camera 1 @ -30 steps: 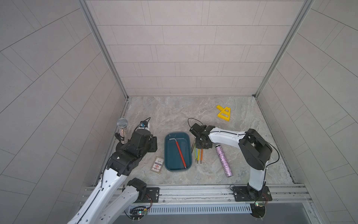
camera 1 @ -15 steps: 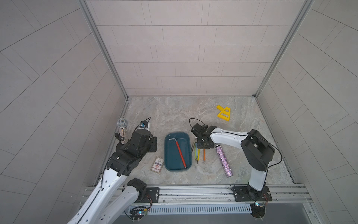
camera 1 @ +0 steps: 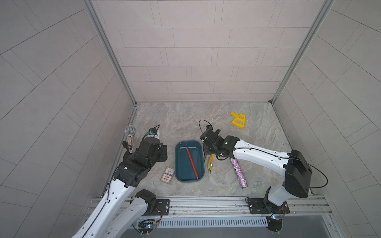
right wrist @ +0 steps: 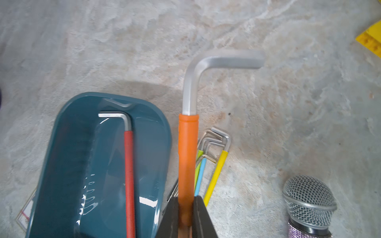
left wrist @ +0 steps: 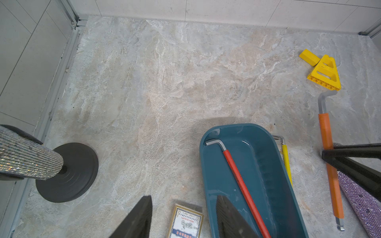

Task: Put the hex key on the desktop into the storage box
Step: Place the Allen key in the storage box.

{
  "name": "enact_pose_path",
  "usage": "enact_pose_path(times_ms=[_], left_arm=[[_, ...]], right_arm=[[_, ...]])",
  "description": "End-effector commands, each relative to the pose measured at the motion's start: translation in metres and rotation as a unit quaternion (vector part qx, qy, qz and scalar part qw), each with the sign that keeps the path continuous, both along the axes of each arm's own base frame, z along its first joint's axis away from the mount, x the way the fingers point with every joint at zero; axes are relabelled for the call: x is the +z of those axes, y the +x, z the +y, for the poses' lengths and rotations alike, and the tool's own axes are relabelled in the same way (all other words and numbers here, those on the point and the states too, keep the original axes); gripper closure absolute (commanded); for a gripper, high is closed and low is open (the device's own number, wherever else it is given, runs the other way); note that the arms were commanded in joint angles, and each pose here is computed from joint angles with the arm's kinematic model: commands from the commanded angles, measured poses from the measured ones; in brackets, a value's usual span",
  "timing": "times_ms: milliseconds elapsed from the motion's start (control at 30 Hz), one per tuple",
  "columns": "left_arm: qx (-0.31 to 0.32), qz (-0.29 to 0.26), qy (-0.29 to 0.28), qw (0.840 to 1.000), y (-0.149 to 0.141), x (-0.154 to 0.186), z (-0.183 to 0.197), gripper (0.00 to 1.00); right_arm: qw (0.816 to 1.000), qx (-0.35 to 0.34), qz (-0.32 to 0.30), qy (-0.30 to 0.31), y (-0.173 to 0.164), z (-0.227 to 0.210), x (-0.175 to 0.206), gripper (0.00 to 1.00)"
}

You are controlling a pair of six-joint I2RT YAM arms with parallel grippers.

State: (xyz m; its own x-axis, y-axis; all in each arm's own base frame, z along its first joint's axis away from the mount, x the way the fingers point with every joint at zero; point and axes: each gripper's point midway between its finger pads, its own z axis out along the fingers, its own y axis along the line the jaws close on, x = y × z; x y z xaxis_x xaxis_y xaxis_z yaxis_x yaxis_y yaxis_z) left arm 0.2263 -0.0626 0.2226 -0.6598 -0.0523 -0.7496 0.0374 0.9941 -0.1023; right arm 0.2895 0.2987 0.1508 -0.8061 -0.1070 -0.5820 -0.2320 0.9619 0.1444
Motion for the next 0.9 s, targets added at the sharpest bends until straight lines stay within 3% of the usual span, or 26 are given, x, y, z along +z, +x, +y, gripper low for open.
enact_pose_path(times_ms=[0,333,867], left_arm=[[0.006,-0.006,0.005,1.0,0.0,0.0,0.004,0.43],[0.007,-0.008,0.005,1.0,-0.001,0.001,0.005,0.43],[0.007,-0.008,0.005,1.0,-0.001,0.001,0.005,0.43]], right_arm=[[0.998,0.051,-0.034,0.017,0.0,0.026,0.023,1.0],[0.99,0.14,0.004,0.025,-0.024,0.087,0.011,1.0],[0.982,0.149,0.119,-0.009,-0.04,0.106,-0.054,1.0]])
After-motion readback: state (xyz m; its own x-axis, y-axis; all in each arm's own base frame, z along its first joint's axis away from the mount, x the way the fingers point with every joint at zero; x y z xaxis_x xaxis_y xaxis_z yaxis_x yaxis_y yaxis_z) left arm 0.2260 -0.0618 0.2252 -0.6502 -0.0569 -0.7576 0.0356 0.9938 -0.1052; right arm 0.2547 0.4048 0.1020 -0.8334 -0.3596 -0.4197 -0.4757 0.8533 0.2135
